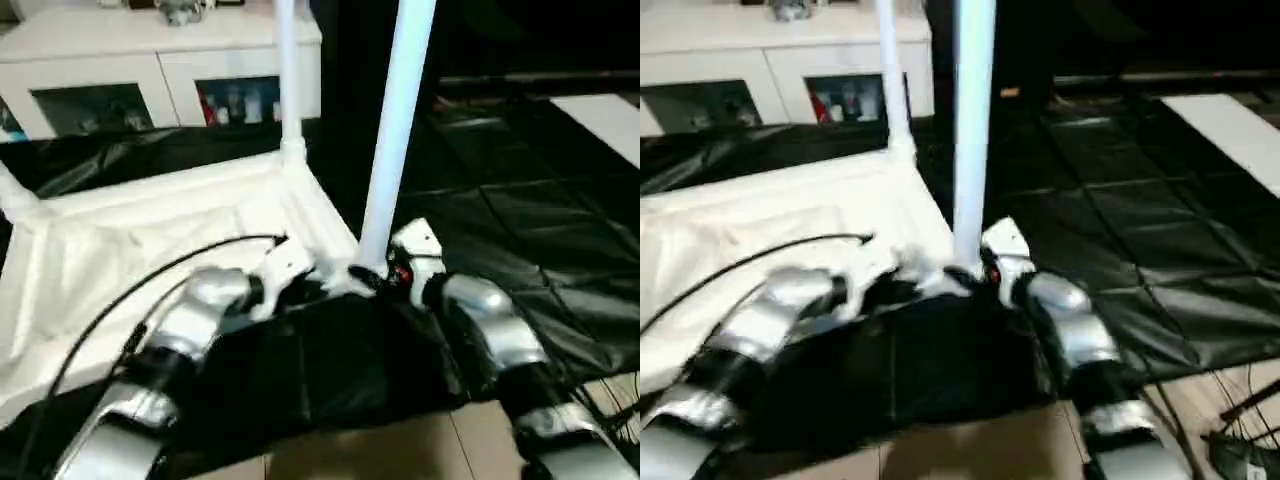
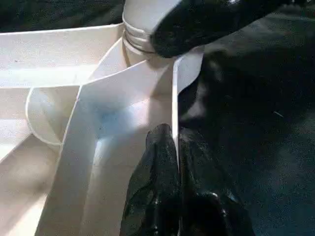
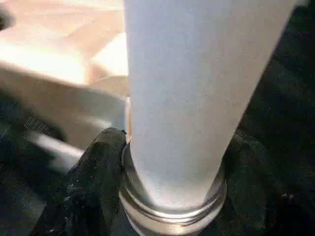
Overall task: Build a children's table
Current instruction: Rotate leg to tighten
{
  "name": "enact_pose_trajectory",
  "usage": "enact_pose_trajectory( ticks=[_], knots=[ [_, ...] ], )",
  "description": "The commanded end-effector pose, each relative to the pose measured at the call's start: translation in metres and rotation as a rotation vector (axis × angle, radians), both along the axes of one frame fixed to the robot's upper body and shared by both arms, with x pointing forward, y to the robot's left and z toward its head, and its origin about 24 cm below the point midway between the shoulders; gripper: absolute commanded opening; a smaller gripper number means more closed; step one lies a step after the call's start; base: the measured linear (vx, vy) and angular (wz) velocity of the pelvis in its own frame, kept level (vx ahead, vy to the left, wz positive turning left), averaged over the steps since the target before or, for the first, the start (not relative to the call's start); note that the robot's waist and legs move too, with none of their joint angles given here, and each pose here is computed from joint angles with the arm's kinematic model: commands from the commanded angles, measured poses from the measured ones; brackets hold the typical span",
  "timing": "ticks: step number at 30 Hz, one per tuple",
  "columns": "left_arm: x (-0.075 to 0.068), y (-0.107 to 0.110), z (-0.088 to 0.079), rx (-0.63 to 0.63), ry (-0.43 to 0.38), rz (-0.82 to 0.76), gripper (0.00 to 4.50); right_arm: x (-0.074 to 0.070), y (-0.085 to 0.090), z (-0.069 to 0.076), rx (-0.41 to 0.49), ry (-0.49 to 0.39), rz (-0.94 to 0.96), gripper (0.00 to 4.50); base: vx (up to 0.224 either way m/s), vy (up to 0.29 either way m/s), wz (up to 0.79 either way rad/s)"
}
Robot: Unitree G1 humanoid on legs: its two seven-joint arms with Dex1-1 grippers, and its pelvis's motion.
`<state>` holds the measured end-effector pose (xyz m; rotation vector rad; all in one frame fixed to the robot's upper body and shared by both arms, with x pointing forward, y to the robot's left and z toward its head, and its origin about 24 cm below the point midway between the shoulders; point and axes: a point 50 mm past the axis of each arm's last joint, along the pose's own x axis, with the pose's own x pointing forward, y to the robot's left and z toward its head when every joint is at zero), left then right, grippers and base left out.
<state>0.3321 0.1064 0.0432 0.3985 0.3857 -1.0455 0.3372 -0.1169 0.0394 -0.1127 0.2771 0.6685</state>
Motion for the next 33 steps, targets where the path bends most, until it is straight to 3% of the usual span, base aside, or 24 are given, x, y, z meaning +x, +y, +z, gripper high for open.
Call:
enact_pose_trajectory(
  ticks=[1, 5, 12, 15, 16, 19, 21, 22, 23, 24, 28, 33],
  knots=[
    [0.005, -0.008, -0.007, 0.040, 0.002, 0.070, 0.00, 0.005, 0.007, -0.007, 0.045, 0.076, -0.138, 2.62, 0.000, 0.000, 0.00],
    [0.019, -0.025, -0.003, 0.052, -0.011, 0.169, 0.00, 0.012, 0.021, -0.014, 0.012, 0.130, -0.334, 2.62, 0.000, 0.000, 0.00],
    [0.020, -0.038, -0.005, 0.043, -0.005, 0.161, 0.00, 0.012, 0.041, -0.011, 0.007, 0.083, -0.304, 2.62, 0.000, 0.000, 0.00],
    [0.019, -0.036, -0.009, 0.052, -0.005, 0.155, 0.00, 0.013, 0.044, -0.006, 0.065, 0.058, -0.285, 2.62, 0.000, 0.000, 0.00],
    [0.018, -0.036, -0.009, 0.055, -0.008, 0.146, 0.00, 0.013, 0.044, -0.005, 0.068, 0.051, -0.286, 3.18, 0.000, 0.000, 0.00],
    [0.017, -0.032, -0.010, 0.053, -0.004, 0.136, 0.00, 0.014, 0.043, 0.001, 0.087, 0.010, -0.260, 3.38, 0.000, 0.000, 0.00],
    [0.016, -0.029, -0.009, 0.050, -0.008, 0.109, 0.00, 0.013, 0.040, 0.007, 0.103, -0.028, -0.219, 3.38, 0.000, 0.000, 0.00],
    [0.015, -0.028, -0.009, 0.050, -0.012, 0.096, 0.00, 0.013, 0.038, 0.010, 0.105, -0.044, -0.201, 3.73, 0.000, 0.000, 0.00],
    [0.015, -0.026, -0.008, 0.049, -0.014, 0.082, 0.00, 0.012, 0.035, 0.012, 0.099, -0.062, -0.173, 3.73, 0.000, 0.000, 0.00],
    [0.014, -0.022, -0.007, 0.054, -0.028, 0.053, 0.00, 0.011, 0.023, 0.013, 0.061, -0.099, -0.129, 3.74, 0.000, 0.000, 0.00],
    [0.007, -0.017, -0.005, 0.032, -0.040, -0.040, 0.00, 0.001, 0.003, 0.013, 0.014, -0.126, 0.003, 3.93, 0.000, 0.000, 0.00],
    [-0.003, -0.009, -0.007, 0.018, -0.017, -0.101, 0.00, -0.011, -0.017, 0.015, 0.044, -0.133, 0.137, 3.93, 0.000, 0.000, 0.00]
  ],
)
